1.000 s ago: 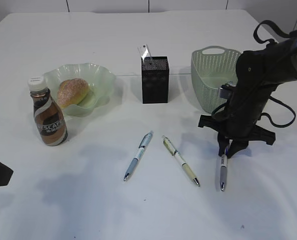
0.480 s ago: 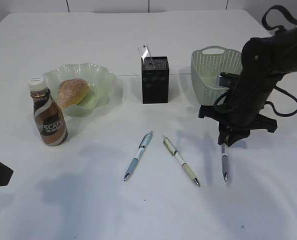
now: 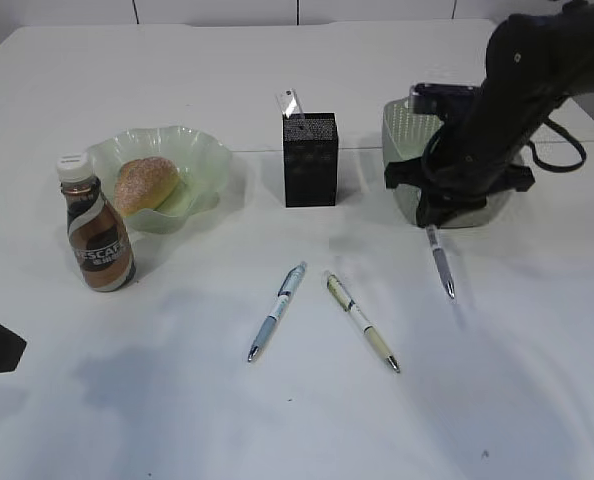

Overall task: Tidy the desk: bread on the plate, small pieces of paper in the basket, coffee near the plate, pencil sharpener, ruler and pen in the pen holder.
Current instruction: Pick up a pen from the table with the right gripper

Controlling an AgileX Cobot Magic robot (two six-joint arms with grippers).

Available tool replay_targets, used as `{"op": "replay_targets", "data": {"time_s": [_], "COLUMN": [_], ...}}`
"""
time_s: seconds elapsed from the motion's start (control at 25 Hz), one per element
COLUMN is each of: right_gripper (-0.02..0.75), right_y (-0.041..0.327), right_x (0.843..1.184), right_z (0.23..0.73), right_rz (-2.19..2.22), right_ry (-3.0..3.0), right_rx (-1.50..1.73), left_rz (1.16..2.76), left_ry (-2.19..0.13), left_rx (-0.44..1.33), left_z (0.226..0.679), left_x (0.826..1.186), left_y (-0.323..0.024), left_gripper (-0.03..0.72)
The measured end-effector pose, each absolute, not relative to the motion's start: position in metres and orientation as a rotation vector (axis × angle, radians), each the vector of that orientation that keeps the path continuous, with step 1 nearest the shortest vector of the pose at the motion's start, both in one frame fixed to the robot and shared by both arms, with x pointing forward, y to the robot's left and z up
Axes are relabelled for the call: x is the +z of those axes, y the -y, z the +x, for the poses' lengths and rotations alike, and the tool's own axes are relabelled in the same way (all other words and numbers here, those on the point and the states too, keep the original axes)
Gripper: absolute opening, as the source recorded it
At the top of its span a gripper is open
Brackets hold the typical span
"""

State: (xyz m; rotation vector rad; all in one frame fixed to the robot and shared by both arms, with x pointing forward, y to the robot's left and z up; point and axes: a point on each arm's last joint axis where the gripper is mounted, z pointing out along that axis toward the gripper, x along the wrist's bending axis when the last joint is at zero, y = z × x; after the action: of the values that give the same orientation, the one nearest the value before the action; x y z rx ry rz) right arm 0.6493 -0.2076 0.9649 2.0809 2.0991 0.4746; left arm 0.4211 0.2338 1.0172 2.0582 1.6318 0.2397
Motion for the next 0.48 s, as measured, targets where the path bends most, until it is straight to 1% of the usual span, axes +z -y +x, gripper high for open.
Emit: {"op": "replay_targets", "data": {"time_s": [0.2,0.24,0.4,0.48], "right_gripper": [0.111,0.111,0.111,0.111], "right_y": [0.202,0.2,0.195,0.195], "right_x": [0.997,1.008,1.027,1.027], "right_z": [0.667,0.672,0.681,0.681], "right_rz": [1.943,1.892,1.788,1.788], "right_ry": [-2.111,-2.114,-2.106,-2.106], "right_rx": [0.612,0.654,0.777,0.777], "left_rz": [2.058,2.058,2.058,2.058], "left_ry": [-1.632,-1.632,-1.632,-1.632], "left_rx": [0.24,0.24,0.24,0.24], "left_z": [0.421,0.421,0.421,0.421], "left_x": [1.017,1.017,1.017,1.017], "left_y": [-0.234,-0.234,-0.234,-0.234], "left_gripper": [0.401,0.401,0.401,0.401]}}
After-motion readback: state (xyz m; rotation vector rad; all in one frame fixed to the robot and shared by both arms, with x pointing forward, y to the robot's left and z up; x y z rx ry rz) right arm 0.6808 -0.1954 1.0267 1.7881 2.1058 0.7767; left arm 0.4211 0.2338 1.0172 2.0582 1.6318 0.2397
